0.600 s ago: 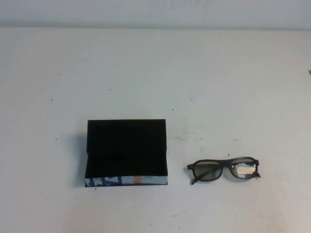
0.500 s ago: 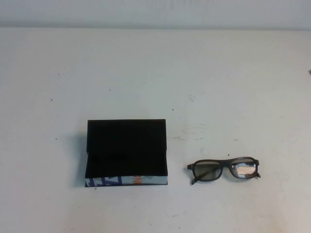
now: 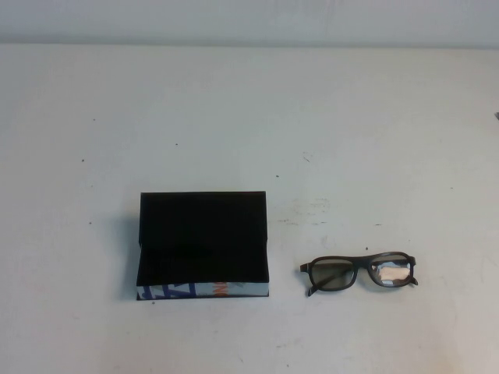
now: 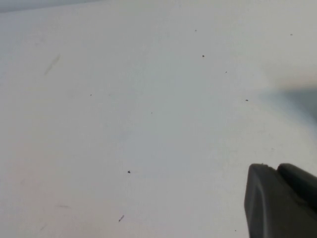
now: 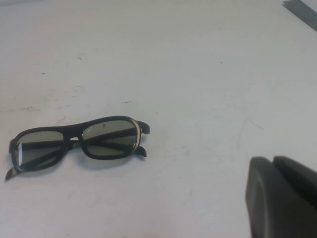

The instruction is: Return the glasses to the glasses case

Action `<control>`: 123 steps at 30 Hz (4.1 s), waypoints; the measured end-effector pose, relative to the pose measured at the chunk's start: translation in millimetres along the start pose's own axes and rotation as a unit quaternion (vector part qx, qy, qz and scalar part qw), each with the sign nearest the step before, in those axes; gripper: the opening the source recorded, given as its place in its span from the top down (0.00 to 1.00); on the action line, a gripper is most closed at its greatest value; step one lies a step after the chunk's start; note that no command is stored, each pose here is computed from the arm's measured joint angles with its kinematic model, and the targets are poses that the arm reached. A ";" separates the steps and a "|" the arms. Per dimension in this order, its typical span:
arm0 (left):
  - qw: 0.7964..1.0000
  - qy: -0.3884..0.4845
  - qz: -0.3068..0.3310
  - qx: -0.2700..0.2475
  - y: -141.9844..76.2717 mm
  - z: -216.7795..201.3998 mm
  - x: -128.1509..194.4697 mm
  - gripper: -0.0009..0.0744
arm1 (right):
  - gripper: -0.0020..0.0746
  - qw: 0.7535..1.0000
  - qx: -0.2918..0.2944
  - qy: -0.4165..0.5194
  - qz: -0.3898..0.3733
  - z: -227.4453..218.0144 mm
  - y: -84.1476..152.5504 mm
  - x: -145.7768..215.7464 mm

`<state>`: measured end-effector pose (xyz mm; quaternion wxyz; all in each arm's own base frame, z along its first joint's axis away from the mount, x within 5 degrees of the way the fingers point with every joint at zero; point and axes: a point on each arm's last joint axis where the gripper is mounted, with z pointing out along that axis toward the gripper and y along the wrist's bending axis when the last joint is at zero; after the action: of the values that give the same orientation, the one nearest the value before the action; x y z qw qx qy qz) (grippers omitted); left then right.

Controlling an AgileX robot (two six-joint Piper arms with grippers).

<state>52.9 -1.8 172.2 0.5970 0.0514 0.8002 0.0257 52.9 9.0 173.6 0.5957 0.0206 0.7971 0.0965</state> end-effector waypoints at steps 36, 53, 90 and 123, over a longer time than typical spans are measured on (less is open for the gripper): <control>1.000 0.000 0.000 0.000 0.0 0.0 0.0 0.99 | 0.99 0.945 -0.127 0.003 0.300 -10.3 28.3 -39.8; 1.000 0.000 0.000 0.000 0.0 0.0 0.0 0.99 | 0.99 0.898 -0.209 0.387 -0.029 32.8 61.5 -117.2; 1.000 0.000 0.000 0.000 0.0 0.0 0.0 0.99 | 0.46 0.599 -0.385 0.396 -0.580 254.8 135.8 -87.5; 1.000 0.000 0.000 0.000 0.0 0.0 0.0 0.99 | 0.48 0.563 -0.394 0.423 -0.590 281.1 134.3 -60.4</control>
<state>52.9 -1.8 172.2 0.5968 0.0514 0.8003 0.0257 327.5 168.2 178.3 0.0633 -0.7344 0.6753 0.0260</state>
